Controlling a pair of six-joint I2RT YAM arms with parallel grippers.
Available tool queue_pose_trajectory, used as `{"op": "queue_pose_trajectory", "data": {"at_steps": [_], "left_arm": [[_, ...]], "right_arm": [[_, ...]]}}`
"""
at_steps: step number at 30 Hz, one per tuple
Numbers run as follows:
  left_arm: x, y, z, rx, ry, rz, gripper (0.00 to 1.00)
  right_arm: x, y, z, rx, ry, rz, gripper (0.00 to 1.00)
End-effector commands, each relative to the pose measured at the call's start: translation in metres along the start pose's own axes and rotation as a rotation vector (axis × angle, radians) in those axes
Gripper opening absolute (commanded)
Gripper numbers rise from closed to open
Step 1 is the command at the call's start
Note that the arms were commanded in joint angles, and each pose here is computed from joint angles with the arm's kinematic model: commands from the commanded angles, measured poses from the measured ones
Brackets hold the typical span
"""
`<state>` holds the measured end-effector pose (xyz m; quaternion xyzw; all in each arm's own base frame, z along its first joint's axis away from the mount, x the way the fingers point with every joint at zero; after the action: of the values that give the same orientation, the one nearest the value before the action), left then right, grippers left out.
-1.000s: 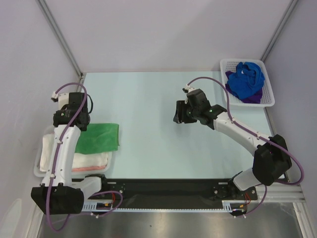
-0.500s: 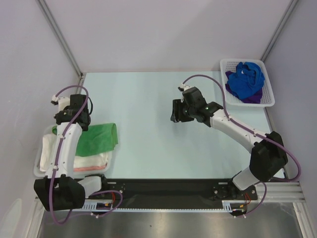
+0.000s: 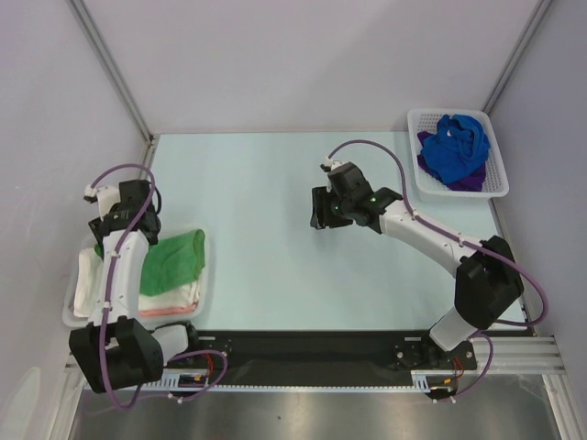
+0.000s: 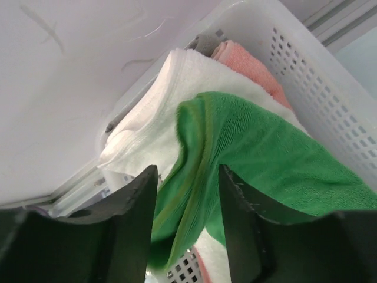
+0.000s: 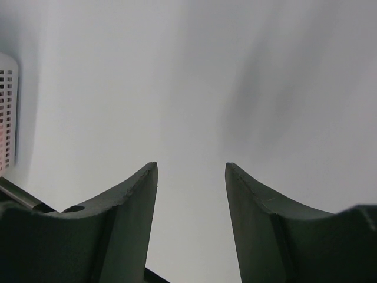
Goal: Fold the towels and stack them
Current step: Neatly place the folded towel into the bin, then grab crumpled towel
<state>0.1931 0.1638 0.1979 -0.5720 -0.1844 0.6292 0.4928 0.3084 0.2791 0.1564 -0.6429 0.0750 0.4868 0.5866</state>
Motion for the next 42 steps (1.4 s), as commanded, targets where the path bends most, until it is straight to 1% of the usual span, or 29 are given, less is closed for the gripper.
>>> {"op": "queue_pose_trajectory", "data": {"at_steps": [1, 2, 3, 5, 9, 10, 11, 12, 13, 14, 15, 16, 17, 18, 20, 22, 23, 26, 27, 29, 30, 31, 32, 33, 35, 36, 38, 40, 42], "left_arm": [[0.008, -0.001, -0.011, -0.053, 0.028, -0.007, 0.53], [0.009, 0.000, -0.012, -0.054, 0.028, 0.000, 0.62], [0.009, 0.000, -0.013, -0.056, 0.036, 0.006, 0.68], [0.005, -0.005, -0.016, -0.076, 0.061, 0.006, 0.69], [-0.016, -0.021, -0.028, -0.138, 0.218, 0.003, 0.70], [-0.025, -0.022, -0.036, -0.135, 0.287, 0.012, 0.72], [-0.043, -0.029, -0.044, -0.135, 0.377, -0.016, 0.73], [-0.054, -0.031, -0.050, -0.135, 0.432, -0.024, 0.74], [-0.068, -0.032, -0.059, -0.136, 0.508, -0.024, 0.78], [-0.092, -0.032, -0.070, -0.126, 0.626, -0.033, 0.79], [-0.104, -0.031, -0.076, -0.129, 0.692, -0.031, 0.79], [-0.118, -0.030, -0.083, -0.136, 0.758, -0.026, 0.79], [-0.139, -0.022, -0.095, -0.106, 0.869, -0.003, 0.79], [-0.150, -0.020, -0.098, -0.102, 0.914, -0.006, 0.79], [-0.179, -0.006, -0.110, -0.049, 1.033, 0.014, 0.79], [-0.199, 0.003, -0.119, -0.018, 1.117, 0.031, 0.79], [-0.217, 0.018, -0.125, 0.041, 1.196, 0.056, 0.79], [-0.247, 0.043, -0.134, 0.165, 1.303, 0.080, 0.79], [-0.256, 0.050, -0.137, 0.202, 1.336, 0.083, 0.79], [-0.270, 0.064, -0.140, 0.297, 1.370, 0.081, 0.79], [-0.278, 0.070, -0.142, 0.327, 1.399, 0.084, 0.79], [-0.287, 0.080, -0.142, 0.371, 1.434, 0.088, 0.79], [-0.291, 0.087, -0.144, 0.399, 1.454, 0.101, 0.79], [-0.298, 0.093, -0.144, 0.433, 1.500, 0.107, 0.80], [-0.299, 0.103, -0.147, 0.472, 1.517, 0.116, 0.80], [-0.301, 0.105, -0.149, 0.481, 1.534, 0.115, 0.80], [-0.304, 0.110, -0.151, 0.515, 1.553, 0.123, 0.80], [-0.307, 0.120, -0.152, 0.535, 1.579, 0.160, 0.80], [-0.311, 0.127, -0.152, 0.534, 1.616, 0.187, 0.80]], "right_arm": [[-0.006, -0.018, 0.004, -0.027, 0.008, -0.040, 0.55], [-0.006, -0.018, 0.004, -0.027, 0.010, -0.039, 0.56], [-0.007, -0.018, 0.003, -0.030, 0.011, -0.044, 0.57], [-0.010, -0.021, 0.002, -0.033, 0.018, -0.053, 0.58], [-0.018, -0.031, 0.000, -0.031, 0.026, -0.085, 0.61], [-0.022, -0.035, -0.001, -0.030, 0.028, -0.094, 0.61], [-0.025, -0.038, -0.002, -0.025, 0.030, -0.103, 0.62], [-0.029, -0.047, -0.006, -0.013, 0.038, -0.125, 0.63], [-0.033, -0.050, -0.009, -0.006, 0.041, -0.132, 0.63], [-0.035, -0.053, -0.011, -0.002, 0.043, -0.138, 0.63], [-0.040, -0.060, -0.014, 0.003, 0.054, -0.155, 0.64], [-0.043, -0.062, -0.027, 0.018, 0.095, -0.161, 0.64], [-0.050, -0.066, -0.035, 0.035, 0.116, -0.177, 0.64], [-0.053, -0.068, -0.046, 0.054, 0.138, -0.184, 0.65], [-0.064, -0.074, -0.078, 0.112, 0.192, -0.213, 0.65], [-0.075, -0.084, -0.104, 0.156, 0.251, -0.245, 0.65], [-0.084, -0.087, -0.133, 0.204, 0.312, -0.263, 0.65], [-0.103, -0.104, -0.180, 0.280, 0.438, -0.331, 0.65], [-0.107, -0.101, -0.213, 0.329, 0.519, -0.330, 0.65], [-0.113, -0.111, -0.242, 0.382, 0.580, -0.372, 0.65], [-0.120, -0.109, -0.268, 0.423, 0.641, -0.385, 0.65], [-0.110, -0.107, -0.284, 0.448, 0.665, -0.373, 0.65], [-0.114, -0.111, -0.298, 0.466, 0.698, -0.389, 0.65], [-0.108, -0.106, -0.321, 0.483, 0.752, -0.381, 0.64], [-0.103, -0.102, -0.343, 0.501, 0.805, -0.372, 0.64], [-0.109, -0.103, -0.363, 0.520, 0.843, -0.388, 0.64], [-0.093, -0.091, -0.386, 0.536, 0.870, -0.350, 0.64], [-0.093, -0.094, -0.408, 0.542, 0.906, -0.383, 0.64], [-0.075, -0.089, -0.426, 0.544, 0.899, -0.382, 0.64]]}}
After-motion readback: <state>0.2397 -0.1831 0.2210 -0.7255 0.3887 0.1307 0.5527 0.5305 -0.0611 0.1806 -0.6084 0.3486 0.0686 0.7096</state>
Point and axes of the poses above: each gripper's point midway between its finger pads, its own x axis out along the fingers, its own z axis along the line the jaws close on, y = z × x, the point moved 1 cm from there along -x, back along the fingers, and after that the axes turned 14 degrees about -x, right-handed, at the moved point
